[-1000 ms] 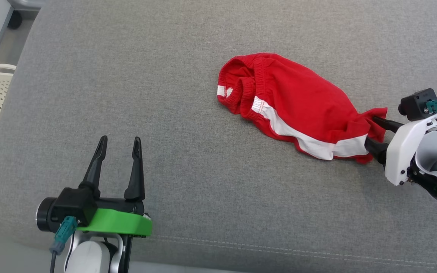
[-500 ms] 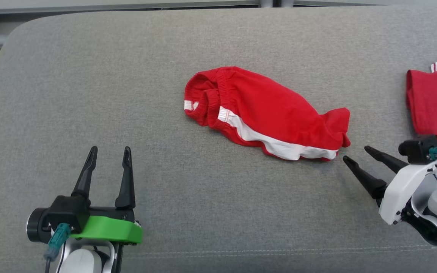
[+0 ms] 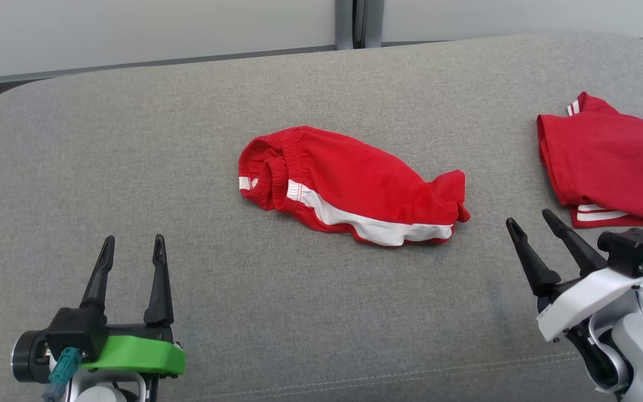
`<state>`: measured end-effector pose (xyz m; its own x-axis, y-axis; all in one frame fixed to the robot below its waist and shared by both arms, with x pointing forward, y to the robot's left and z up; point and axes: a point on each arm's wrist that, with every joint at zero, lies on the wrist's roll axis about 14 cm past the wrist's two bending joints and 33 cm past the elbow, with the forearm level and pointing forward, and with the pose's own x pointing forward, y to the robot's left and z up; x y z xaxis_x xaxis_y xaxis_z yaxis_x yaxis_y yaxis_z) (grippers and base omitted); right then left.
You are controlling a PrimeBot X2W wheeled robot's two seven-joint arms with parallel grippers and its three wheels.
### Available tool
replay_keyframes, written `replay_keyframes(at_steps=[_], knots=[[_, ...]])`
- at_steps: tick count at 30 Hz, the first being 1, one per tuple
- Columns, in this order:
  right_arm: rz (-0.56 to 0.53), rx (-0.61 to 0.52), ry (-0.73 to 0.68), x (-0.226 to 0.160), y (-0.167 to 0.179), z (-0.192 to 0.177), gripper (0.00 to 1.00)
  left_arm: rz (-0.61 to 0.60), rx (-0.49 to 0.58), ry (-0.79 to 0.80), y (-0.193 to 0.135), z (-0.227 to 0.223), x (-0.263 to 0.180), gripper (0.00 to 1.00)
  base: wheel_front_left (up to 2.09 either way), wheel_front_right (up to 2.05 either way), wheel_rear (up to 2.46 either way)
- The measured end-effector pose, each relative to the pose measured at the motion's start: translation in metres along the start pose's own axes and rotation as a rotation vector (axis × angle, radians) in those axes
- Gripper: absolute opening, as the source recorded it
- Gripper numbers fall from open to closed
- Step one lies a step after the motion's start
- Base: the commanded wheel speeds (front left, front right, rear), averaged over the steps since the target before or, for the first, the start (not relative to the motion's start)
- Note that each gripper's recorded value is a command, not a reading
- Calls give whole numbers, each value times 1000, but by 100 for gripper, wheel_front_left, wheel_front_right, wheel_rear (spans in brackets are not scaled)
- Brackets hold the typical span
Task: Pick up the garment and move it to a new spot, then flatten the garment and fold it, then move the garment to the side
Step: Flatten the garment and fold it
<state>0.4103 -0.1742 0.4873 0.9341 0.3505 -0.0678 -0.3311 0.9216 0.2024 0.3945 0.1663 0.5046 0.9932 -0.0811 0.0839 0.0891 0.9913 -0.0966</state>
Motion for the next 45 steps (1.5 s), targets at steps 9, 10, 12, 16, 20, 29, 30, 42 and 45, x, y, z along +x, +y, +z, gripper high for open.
replay_keyframes(at_steps=[9, 10, 12, 16, 20, 29, 30, 42, 45], knots=[[-107, -58, -140, -25, 9, 16, 100, -14, 22, -5, -1, 4, -11, 100, 0, 0, 0], [-111, -58, -150, -27, 12, 16, 100, -15, 23, -5, -2, 5, -12, 100, 0, 0, 0], [-112, -62, -158, -29, 16, 17, 100, -16, 24, -2, -2, 4, -15, 100, 0, 0, 0], [-121, -74, -178, -39, 26, 17, 100, -21, 28, 16, -4, 0, -26, 100, 0, 0, 0], [-134, -86, -189, -47, 30, 17, 100, -21, 28, 17, -5, 0, -34, 100, 0, 0, 0], [-131, -88, -196, -49, 37, 17, 100, -12, 31, 13, -4, 1, -36, 100, 0, 0, 0], [-130, -88, -195, -48, 37, 17, 100, -12, 29, 14, -4, 1, -36, 100, 0, 0, 0], [-115, -82, -173, -43, 40, 10, 100, -18, 19, 36, -7, -5, -35, 100, 0, 0, 0], [-115, -79, -161, -41, 39, 6, 100, -50, 17, 42, -16, -5, -29, 100, 0, 0, 0]])
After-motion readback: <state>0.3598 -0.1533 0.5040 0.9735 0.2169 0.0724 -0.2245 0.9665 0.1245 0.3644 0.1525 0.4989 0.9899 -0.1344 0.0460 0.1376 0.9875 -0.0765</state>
